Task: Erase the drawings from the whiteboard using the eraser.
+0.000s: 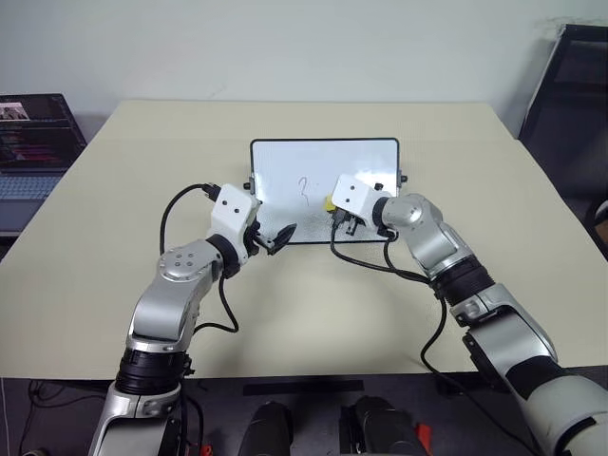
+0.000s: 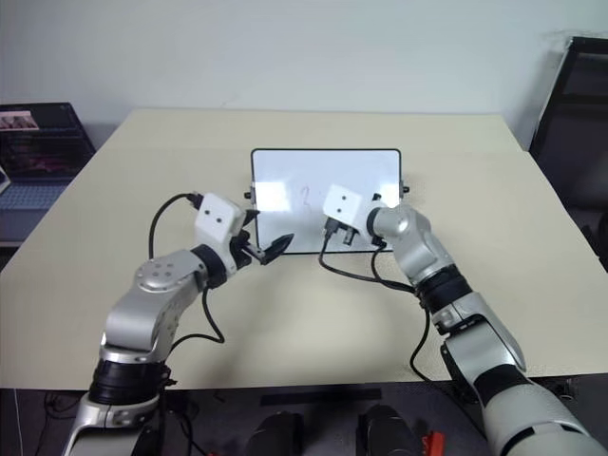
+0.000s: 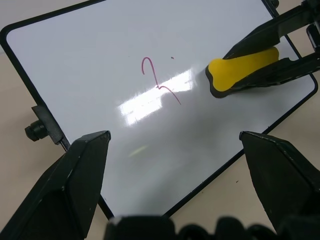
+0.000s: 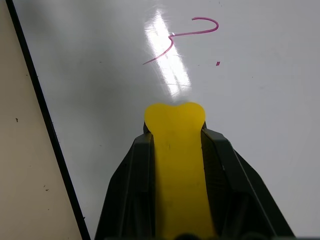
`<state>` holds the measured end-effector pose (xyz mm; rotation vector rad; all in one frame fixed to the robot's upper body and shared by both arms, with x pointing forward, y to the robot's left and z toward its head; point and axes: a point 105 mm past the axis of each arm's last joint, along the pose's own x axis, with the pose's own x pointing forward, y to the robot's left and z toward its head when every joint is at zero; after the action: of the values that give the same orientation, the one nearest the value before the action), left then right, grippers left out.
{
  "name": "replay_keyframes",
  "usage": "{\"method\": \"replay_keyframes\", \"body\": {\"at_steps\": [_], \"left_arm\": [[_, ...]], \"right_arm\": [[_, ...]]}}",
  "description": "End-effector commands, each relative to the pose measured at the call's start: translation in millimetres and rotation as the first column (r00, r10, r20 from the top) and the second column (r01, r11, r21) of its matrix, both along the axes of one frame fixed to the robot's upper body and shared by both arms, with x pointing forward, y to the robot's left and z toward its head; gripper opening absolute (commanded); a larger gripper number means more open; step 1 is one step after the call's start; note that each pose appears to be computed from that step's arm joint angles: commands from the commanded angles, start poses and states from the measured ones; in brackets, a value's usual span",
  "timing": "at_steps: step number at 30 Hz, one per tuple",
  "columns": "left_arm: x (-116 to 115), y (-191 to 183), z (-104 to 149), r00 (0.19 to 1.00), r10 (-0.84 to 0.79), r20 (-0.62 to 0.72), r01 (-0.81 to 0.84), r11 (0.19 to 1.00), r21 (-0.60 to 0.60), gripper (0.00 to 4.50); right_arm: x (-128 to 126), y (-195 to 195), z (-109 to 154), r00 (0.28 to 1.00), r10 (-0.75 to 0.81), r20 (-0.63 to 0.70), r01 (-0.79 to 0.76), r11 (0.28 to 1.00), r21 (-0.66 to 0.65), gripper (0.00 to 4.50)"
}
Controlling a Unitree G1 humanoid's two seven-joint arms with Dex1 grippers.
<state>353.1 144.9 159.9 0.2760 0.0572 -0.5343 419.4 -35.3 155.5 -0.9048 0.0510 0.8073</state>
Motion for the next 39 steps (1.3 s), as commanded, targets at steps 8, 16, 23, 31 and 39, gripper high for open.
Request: {"method": "replay_keyframes", "body": {"at_steps": [8, 16, 23, 31, 39], "left_arm": [[4.4, 13.7, 16.7, 0.997, 0.030, 0.065, -0.030, 1.000, 0.002, 4.50], [3.8, 14.5, 8.8, 0.998, 0.027, 0.064, -0.027, 1.000, 0.002, 4.50], [2.5, 8.5, 9.6, 0.998, 0.017, 0.068, -0.017, 1.000, -0.001, 4.50], [4.6, 5.0, 11.1, 0.998, 0.004, 0.066, -0.003, 1.000, -0.003, 4.50], [6.0, 8.7, 10.4, 0.998, 0.008, 0.062, -0.008, 1.000, 0.001, 4.50]], "right_arm": [[14.7, 32.4, 40.1, 0.993, 0.002, 0.122, -0.014, 0.995, 0.099, 0.96], [25.6, 41.1, 48.3, 0.987, -0.005, 0.161, -0.008, 0.997, 0.083, 0.96], [29.6, 22.5, 33.7, 0.993, -0.036, 0.116, 0.029, 0.998, 0.060, 0.96], [22.6, -10.1, 10.7, 0.996, -0.079, 0.035, 0.077, 0.996, 0.047, 0.96], [4.5, -23.7, 30.4, 0.994, -0.105, -0.007, 0.103, 0.959, 0.264, 0.96]]}}
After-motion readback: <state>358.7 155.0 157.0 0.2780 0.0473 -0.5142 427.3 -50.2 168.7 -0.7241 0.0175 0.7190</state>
